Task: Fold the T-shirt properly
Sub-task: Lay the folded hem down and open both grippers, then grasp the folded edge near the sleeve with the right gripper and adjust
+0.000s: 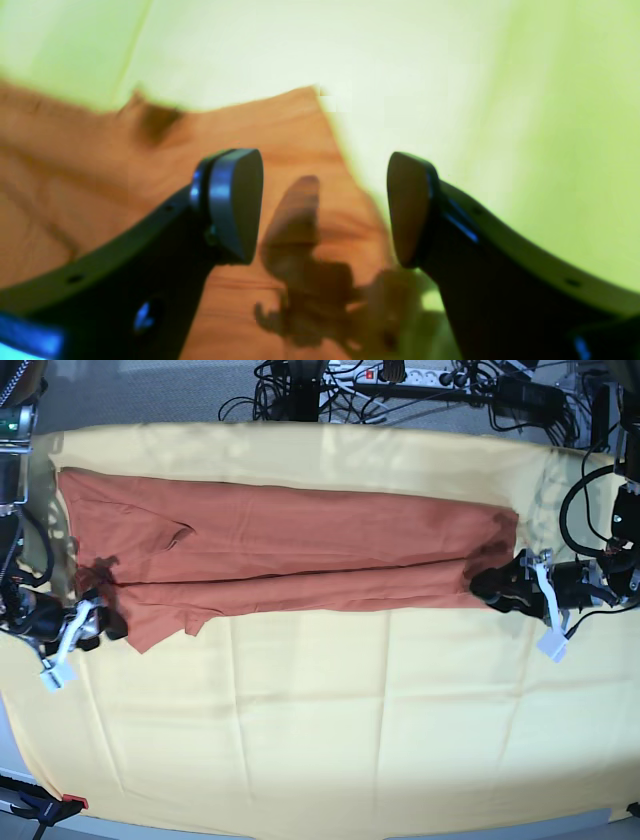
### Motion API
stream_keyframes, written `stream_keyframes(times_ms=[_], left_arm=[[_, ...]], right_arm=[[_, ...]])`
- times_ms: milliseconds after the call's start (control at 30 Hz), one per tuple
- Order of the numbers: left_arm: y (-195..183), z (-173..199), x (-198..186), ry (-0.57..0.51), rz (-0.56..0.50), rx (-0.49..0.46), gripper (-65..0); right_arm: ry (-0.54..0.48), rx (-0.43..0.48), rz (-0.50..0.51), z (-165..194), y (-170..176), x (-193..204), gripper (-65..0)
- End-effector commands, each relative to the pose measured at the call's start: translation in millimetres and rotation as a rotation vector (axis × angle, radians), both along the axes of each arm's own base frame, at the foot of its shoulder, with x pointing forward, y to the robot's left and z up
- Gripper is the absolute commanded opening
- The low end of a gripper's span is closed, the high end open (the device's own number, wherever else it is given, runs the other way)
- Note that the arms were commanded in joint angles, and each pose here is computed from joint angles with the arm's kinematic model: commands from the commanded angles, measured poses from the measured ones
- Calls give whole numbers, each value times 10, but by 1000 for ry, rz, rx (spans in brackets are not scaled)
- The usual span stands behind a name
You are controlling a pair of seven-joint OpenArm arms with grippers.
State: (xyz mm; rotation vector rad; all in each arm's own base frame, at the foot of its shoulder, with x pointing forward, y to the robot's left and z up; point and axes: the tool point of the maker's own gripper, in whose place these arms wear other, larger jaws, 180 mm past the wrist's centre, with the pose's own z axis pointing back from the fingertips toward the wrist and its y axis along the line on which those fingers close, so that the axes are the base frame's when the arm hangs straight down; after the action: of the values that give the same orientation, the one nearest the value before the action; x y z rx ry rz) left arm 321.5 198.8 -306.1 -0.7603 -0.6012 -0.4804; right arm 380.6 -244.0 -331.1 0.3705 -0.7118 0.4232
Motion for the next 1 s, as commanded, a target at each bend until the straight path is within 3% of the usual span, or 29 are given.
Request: stream_keyframes(times_ms=[0, 267, 367, 467, 533, 567, 667, 700, 967], left_arm=[[60, 185, 105, -57, 10, -5, -321], [78, 157, 96, -53, 7, 13, -321], [77, 153, 91, -50, 4, 14, -321], [76, 157, 94, -52, 6, 12, -321], [75, 158, 95, -52, 6, 12, -321], [76, 157, 94, -52, 6, 12, -321], [78, 156, 94, -52, 6, 13, -321], [78, 157, 94, -52, 6, 13, -321], [77, 157, 94, -52, 6, 13, -321]], right_arm=[[-60, -4, -2, 183, -38, 128, -237], [-77, -158, -48, -233, -103, 228, -236], [-46, -142, -87, -331, -121, 213, -237], [-54, -70, -64, -301, 0, 208, -248], [-70, -24, -51, -238, 69, 227, -305], [-78, -10, -53, -205, 85, 248, -366], [-101, -8, -53, -109, 85, 328, -625], [-109, -8, -53, -76, 83, 354, -650], [-114, 23, -30, 112, 143, 374, -650]])
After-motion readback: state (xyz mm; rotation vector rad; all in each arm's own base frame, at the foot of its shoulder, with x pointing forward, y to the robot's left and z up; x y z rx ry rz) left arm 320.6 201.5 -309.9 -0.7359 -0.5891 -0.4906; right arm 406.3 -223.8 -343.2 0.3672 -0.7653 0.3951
